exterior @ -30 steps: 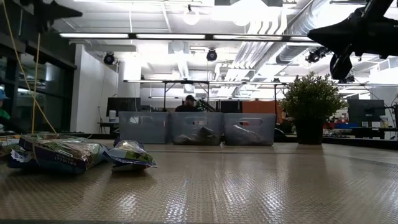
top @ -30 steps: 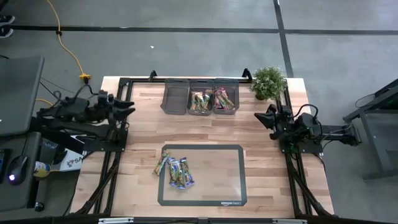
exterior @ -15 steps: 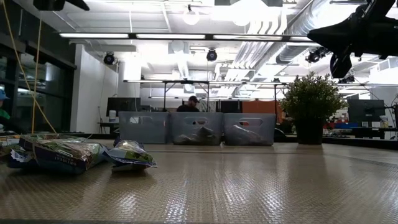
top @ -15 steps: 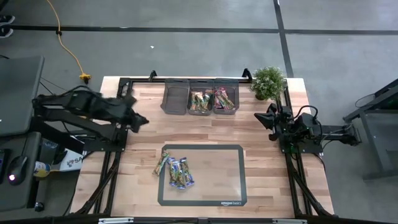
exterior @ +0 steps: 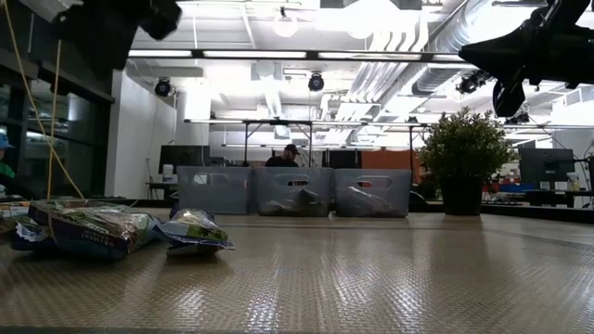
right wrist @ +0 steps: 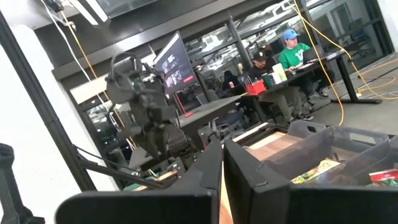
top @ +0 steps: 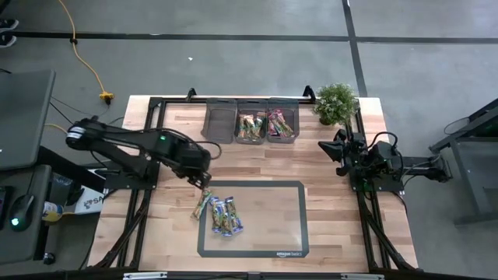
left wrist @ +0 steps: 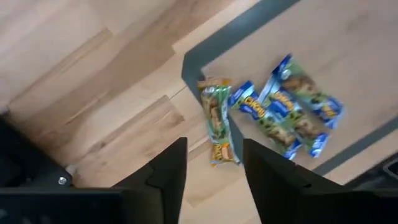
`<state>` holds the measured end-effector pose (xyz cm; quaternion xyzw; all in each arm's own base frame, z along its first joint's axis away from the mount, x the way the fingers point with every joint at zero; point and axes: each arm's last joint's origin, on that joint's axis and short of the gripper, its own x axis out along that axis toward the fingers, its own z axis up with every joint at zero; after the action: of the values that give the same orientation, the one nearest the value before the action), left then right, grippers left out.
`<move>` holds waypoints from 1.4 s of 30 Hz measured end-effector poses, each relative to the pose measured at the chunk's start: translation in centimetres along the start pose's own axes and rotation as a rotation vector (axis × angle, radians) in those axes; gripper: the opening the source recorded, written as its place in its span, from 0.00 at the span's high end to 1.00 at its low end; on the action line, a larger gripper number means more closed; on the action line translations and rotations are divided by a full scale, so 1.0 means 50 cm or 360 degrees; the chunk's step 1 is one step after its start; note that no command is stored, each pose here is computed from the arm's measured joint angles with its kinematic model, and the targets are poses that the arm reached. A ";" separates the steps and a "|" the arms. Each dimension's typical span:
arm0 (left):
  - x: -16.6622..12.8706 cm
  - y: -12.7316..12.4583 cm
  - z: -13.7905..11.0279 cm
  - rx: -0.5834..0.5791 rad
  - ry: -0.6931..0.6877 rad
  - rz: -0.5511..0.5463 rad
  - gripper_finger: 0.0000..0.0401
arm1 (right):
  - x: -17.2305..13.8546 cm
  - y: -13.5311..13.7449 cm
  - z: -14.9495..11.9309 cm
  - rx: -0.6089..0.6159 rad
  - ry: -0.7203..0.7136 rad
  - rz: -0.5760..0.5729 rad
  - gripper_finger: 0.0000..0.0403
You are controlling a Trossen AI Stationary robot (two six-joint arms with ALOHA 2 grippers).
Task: Pick and place Granola Bars by type
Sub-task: Put the orange granola bar into the middle black bin
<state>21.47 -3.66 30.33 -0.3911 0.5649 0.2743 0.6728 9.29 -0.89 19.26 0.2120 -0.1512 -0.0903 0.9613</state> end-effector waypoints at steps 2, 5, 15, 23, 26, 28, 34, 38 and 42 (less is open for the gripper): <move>0.018 -0.010 0.005 0.0016 0.0033 0.0050 0.58 | 0.000 0.000 0.000 0.0000 0.0000 0.0001 1.00; 0.040 -0.021 0.010 0.0036 0.0059 0.0113 0.51 | 0.000 0.000 0.000 0.0000 0.0000 0.0000 1.00; 0.085 0.003 -0.052 0.0087 0.0015 0.0187 0.36 | 0.000 0.000 0.000 0.0000 0.0000 0.0001 1.00; 0.149 0.052 -0.110 -0.0130 -0.0052 -0.0158 0.35 | 0.000 0.000 0.000 -0.0001 0.0005 -0.0001 1.00; 0.175 0.060 -0.120 -0.0238 -0.0059 -0.0174 0.35 | 0.000 0.000 -0.001 -0.0002 0.0008 -0.0002 1.00; 0.190 0.066 -0.125 -0.0323 -0.0056 -0.0139 0.35 | 0.000 0.000 -0.001 -0.0003 0.0011 -0.0004 1.00; 0.211 0.051 -0.121 -0.0428 -0.0066 -0.0229 0.35 | 0.000 0.000 -0.001 -0.0003 0.0014 -0.0005 1.00; 0.230 0.032 -0.119 -0.0448 -0.0069 -0.0263 0.35 | 0.001 -0.001 -0.002 -0.0005 0.0021 -0.0008 1.00; 0.258 0.018 -0.119 -0.0428 -0.0026 -0.0236 0.35 | 0.001 -0.001 -0.003 -0.0006 0.0025 -0.0009 1.00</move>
<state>20.22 -9.07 17.25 -0.5162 0.4872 0.3002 0.6372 9.38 -0.89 19.13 0.2114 -0.1430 -0.0918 0.9625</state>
